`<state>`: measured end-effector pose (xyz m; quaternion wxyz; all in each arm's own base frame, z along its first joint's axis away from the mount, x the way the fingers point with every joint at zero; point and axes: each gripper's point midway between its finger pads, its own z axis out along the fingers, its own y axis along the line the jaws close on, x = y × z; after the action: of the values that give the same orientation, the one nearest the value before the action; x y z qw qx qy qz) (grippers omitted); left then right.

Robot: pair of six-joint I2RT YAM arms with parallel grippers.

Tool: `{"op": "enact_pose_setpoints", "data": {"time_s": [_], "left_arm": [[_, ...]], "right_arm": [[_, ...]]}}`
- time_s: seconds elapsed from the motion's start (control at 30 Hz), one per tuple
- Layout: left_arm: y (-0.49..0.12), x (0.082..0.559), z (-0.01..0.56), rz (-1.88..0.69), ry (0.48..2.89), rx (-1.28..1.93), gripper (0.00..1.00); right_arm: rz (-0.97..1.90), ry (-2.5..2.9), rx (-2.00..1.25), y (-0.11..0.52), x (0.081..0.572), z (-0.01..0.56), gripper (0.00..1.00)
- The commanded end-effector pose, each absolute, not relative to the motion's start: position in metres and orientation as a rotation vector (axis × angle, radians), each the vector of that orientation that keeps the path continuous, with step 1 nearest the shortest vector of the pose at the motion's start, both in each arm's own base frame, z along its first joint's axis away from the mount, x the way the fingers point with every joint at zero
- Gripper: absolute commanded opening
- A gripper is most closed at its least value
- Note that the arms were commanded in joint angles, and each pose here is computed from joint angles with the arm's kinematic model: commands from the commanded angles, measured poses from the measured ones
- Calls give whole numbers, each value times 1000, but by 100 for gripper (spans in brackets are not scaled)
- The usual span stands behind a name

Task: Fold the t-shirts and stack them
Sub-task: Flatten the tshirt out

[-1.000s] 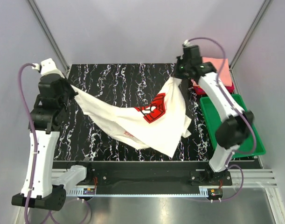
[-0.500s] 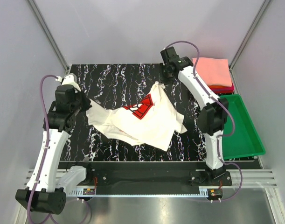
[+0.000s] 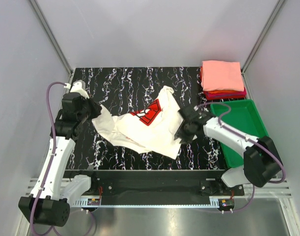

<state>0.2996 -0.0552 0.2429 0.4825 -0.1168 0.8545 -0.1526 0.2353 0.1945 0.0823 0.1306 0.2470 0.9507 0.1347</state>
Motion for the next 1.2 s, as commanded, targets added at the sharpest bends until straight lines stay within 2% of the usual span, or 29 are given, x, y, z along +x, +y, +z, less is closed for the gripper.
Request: {"op": "enact_pose_setpoints", "data": {"time_s": [0.0,0.37,1.17], "left_arm": [[-66,312,253,-449,2022,-250,0],[-63,312,248,-431,2026,-240,0],[-65,313,250,-473,2019,-233,0]], "right_arm": [[575,2712,959,233,210,88,41],[426,2758,1254,225,168,53,43],[263,2797,1335,219,155,13,44]]}}
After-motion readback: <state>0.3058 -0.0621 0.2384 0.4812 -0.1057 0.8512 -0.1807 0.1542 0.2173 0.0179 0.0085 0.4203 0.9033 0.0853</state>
